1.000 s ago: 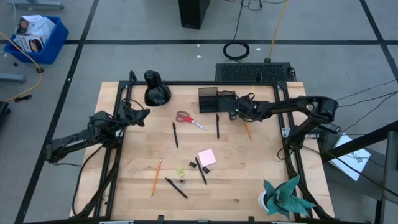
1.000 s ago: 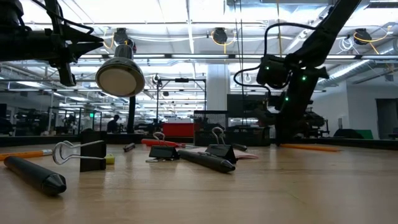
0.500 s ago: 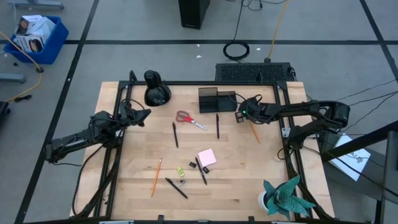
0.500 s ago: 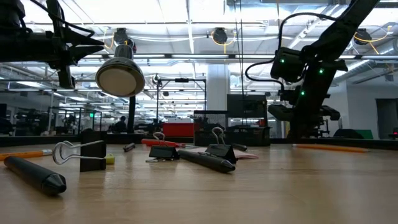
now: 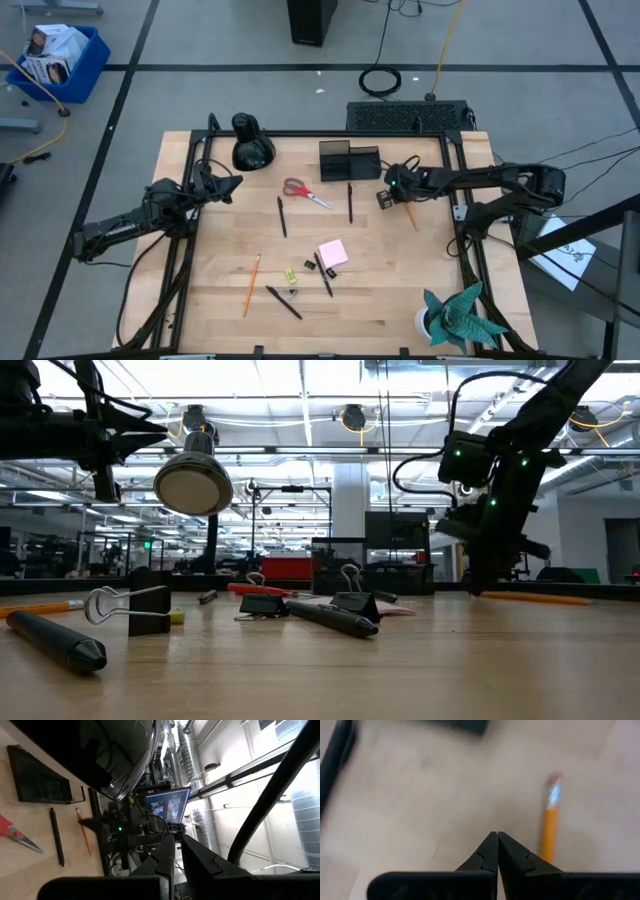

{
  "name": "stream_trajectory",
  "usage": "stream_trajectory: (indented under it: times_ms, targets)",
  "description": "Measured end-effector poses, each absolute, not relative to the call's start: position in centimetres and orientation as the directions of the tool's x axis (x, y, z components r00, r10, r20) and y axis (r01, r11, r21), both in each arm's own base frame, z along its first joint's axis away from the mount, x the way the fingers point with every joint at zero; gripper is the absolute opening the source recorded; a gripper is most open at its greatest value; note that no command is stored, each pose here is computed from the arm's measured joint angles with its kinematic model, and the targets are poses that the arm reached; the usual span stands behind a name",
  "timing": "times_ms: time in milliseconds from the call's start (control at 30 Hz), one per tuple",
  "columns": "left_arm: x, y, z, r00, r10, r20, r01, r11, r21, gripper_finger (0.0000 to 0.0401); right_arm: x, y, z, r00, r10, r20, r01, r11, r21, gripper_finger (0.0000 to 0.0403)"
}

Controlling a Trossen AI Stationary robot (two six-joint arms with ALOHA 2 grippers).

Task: Pick and place office supplies into organizer
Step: Put the orange pencil into the black desk organizer

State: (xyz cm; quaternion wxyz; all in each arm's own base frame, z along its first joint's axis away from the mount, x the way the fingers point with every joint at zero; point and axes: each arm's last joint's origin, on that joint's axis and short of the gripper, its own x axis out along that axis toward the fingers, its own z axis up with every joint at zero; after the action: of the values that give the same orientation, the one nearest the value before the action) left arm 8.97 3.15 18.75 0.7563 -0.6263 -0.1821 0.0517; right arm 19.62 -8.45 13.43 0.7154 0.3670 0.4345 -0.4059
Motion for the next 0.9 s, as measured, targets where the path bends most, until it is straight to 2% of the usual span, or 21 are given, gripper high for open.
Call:
stream_trajectory:
  times_ms: [267, 333, 467, 633, 700, 800, 900]
  targets:
    - [9.0, 3.2, 18.6, 0.930, 0.309, 0.197, 0.126, 0.234, -0.964, 0.0035, 19.5, -7.2, 18.1, 0.475, -0.244, -0.845, 0.803, 0.514, 0.303, 0.0007]
    - [9.0, 3.2, 18.6, 0.931, 0.312, 0.191, 0.120, 0.233, -0.965, 0.0035, 19.1, -7.0, 19.0, 0.511, -0.238, -0.826, 0.780, 0.532, 0.329, 0.0024]
    - [9.0, 3.2, 18.5, 0.931, 0.312, 0.188, 0.118, 0.230, -0.966, 0.0035, 17.9, -5.7, 19.0, 0.480, -0.205, -0.853, 0.780, 0.545, 0.308, 0.0080]
    - [9.0, 3.2, 18.5, 0.931, 0.313, 0.188, 0.116, 0.234, -0.965, 0.0035, 17.4, -4.2, 18.3, 0.472, -0.187, -0.861, 0.809, 0.479, 0.340, 0.0168]
    - [9.0, 3.2, 18.5, 0.929, 0.320, 0.188, 0.111, 0.243, -0.964, 0.0035, 17.7, -3.9, 18.2, 0.513, -0.159, -0.843, 0.801, 0.442, 0.404, 0.0197]
    - [9.0, 3.3, 18.5, 0.921, 0.340, 0.188, 0.104, 0.249, -0.963, 0.0035, 18.3, -3.8, 18.4, 0.589, -0.122, -0.799, 0.782, 0.334, 0.526, 0.0225]
    - [9.0, 3.3, 18.5, 0.916, 0.356, 0.187, 0.101, 0.248, -0.963, 0.0035, 18.4, -3.9, 18.3, 0.598, -0.121, -0.792, 0.781, 0.309, 0.543, 0.0241]
